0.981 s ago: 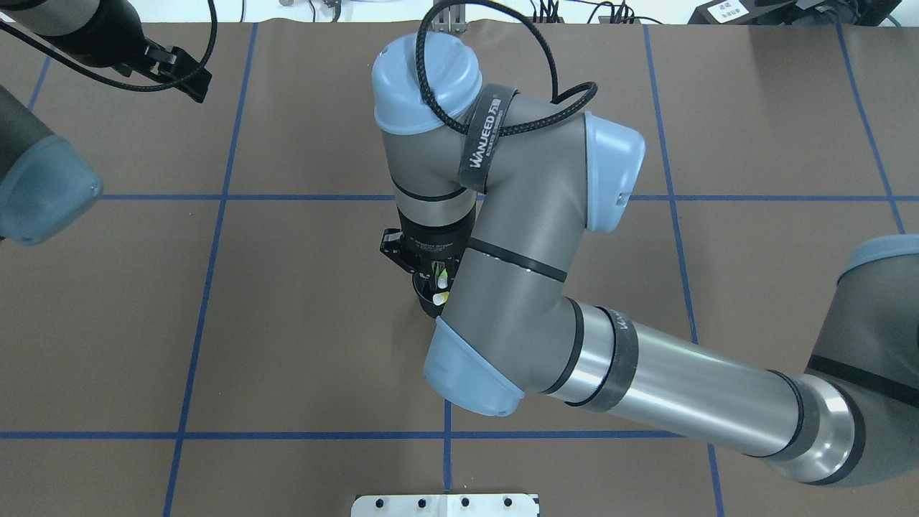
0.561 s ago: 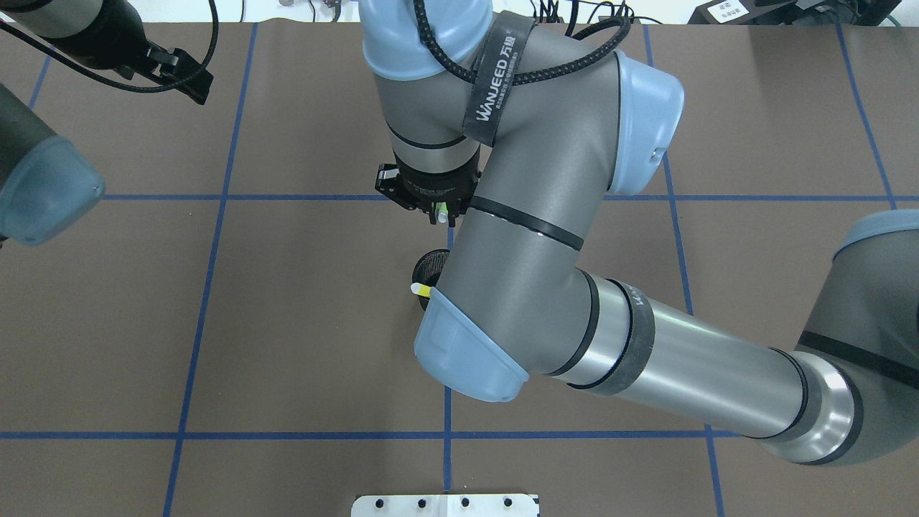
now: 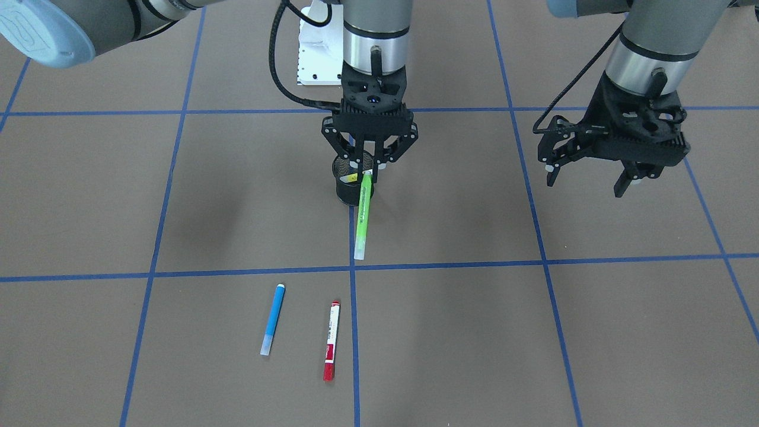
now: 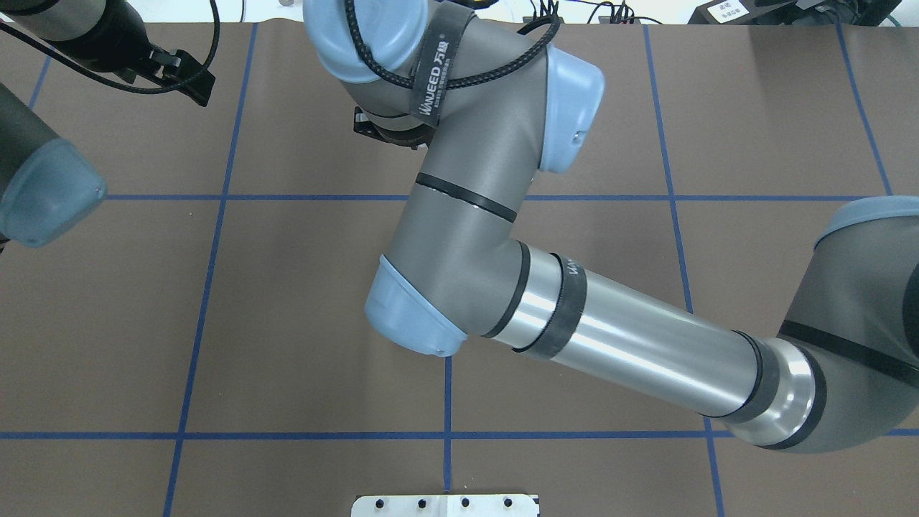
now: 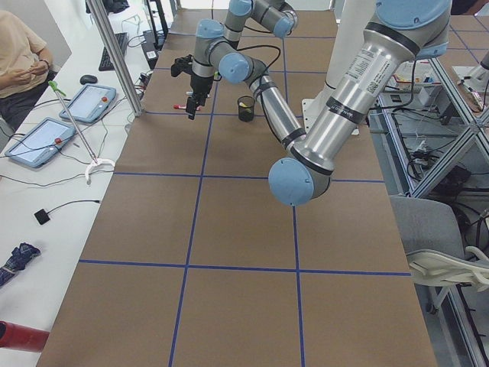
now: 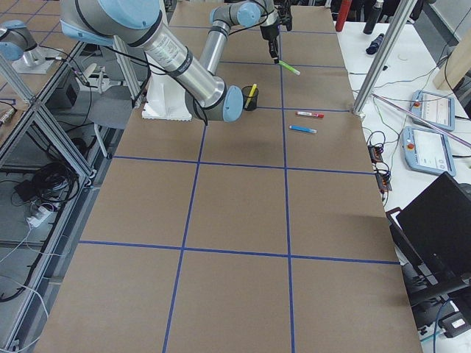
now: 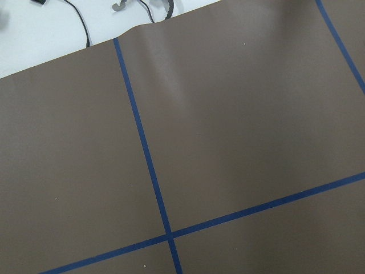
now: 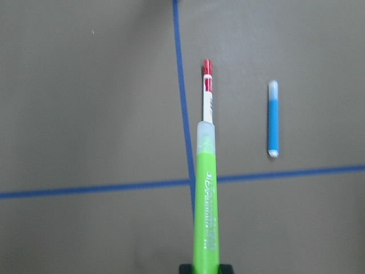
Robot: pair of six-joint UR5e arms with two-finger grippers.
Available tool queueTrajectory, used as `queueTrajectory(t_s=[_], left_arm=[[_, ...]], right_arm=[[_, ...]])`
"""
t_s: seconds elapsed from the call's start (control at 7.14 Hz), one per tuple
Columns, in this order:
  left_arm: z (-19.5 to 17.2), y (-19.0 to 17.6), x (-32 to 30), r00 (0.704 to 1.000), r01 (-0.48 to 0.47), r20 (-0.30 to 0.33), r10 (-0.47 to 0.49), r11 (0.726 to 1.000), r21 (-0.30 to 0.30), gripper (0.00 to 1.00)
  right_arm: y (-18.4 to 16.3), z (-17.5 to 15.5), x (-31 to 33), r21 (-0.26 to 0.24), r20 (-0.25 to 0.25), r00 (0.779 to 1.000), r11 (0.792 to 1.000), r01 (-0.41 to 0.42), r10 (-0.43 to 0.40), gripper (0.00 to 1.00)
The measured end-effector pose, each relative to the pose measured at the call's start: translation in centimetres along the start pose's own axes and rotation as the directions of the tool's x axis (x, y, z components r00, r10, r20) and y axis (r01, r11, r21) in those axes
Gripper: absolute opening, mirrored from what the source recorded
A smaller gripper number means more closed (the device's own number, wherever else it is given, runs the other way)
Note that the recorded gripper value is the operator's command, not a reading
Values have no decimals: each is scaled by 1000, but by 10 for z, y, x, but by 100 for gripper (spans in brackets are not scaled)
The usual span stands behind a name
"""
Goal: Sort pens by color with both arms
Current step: 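Lift the green marker out of the cup with the right gripper, then carry the green marker farther from the robot and lower it beside the red-capped marker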
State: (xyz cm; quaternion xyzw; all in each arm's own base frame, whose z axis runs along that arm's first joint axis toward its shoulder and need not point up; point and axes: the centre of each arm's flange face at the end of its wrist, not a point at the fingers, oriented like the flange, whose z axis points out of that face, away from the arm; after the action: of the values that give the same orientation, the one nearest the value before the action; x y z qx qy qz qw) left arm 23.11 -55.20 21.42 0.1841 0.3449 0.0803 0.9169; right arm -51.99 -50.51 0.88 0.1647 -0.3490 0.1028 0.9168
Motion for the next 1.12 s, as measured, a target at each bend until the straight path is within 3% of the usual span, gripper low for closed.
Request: queueTrajectory(t_s=[0.28, 0.56, 0.84, 1.12], left_arm=[[4, 0, -1, 1000, 6, 4, -6, 1000, -7, 99], [8, -1, -3, 1000, 10, 8, -10, 1000, -14, 99], [12, -2, -5, 1000, 13, 12, -13, 1000, -21, 99], [15, -3, -6, 1000, 15, 15, -14, 1000, -26, 99]], right_arm=[[-19, 56, -18, 118, 3, 1000, 993, 15, -15, 0], [-18, 129, -22, 215, -32, 999, 976, 41, -35, 0], [12, 181, -22, 244, -59, 996, 966, 80, -68, 0], [41, 205, -20, 269, -94, 991, 956, 114, -92, 0]])
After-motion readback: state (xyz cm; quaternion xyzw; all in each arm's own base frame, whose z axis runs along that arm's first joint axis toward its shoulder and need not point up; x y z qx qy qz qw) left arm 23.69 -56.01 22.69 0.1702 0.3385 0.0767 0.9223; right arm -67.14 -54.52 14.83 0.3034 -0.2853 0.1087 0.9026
